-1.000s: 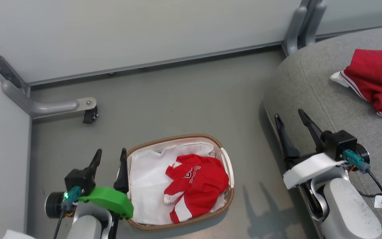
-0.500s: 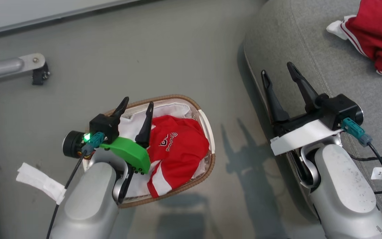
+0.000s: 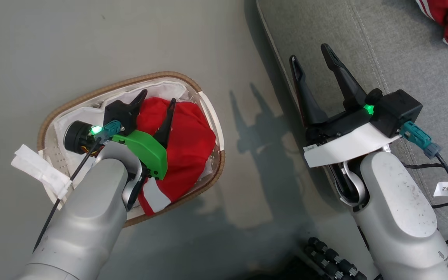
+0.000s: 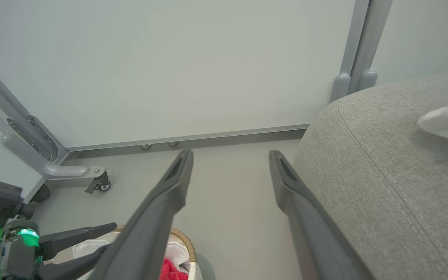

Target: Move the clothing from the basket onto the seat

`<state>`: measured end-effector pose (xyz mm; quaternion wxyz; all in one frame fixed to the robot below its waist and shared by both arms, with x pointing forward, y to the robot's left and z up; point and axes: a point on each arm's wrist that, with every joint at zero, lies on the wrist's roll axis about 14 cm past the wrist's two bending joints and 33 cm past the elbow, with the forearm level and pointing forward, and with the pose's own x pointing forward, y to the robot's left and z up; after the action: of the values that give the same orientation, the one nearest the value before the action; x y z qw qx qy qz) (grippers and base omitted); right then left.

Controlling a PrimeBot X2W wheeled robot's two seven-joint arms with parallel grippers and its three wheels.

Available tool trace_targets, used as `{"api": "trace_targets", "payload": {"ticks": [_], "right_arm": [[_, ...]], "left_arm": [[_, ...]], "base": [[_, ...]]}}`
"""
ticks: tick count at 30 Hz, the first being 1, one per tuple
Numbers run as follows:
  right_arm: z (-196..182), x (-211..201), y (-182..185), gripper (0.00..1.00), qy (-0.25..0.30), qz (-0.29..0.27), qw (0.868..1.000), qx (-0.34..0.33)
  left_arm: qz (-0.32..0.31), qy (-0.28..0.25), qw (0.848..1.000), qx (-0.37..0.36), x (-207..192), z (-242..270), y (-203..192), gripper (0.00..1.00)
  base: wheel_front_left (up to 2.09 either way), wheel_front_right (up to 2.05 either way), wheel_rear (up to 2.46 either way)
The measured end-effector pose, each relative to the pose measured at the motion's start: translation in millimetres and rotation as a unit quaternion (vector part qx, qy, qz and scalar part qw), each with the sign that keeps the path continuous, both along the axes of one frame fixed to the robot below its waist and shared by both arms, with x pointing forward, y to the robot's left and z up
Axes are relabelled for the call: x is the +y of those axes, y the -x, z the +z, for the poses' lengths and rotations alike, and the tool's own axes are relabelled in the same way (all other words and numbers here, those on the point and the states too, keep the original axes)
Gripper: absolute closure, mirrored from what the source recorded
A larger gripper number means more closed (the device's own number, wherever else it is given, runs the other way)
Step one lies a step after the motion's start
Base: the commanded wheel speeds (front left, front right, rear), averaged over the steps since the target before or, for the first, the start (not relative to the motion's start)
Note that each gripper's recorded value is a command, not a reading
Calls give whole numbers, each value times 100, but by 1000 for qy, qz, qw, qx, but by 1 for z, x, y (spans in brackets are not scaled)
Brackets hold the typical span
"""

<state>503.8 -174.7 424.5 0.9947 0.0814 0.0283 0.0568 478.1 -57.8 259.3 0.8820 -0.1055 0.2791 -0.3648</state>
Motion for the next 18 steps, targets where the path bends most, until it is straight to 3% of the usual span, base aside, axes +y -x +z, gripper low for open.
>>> {"api": "trace_targets", "payload": {"ticks": [11, 18], "right_arm": [[-32, -14, 0, 0, 12, -12, 999, 33], [-48, -20, 2, 0, 20, -17, 998, 50]], "left_arm": [[-69, 1, 990, 121, -36, -65, 39, 0], [-110, -48, 975, 187, -28, -107, 66, 0]], "base": [[0, 0, 0], [0, 0, 0]]}}
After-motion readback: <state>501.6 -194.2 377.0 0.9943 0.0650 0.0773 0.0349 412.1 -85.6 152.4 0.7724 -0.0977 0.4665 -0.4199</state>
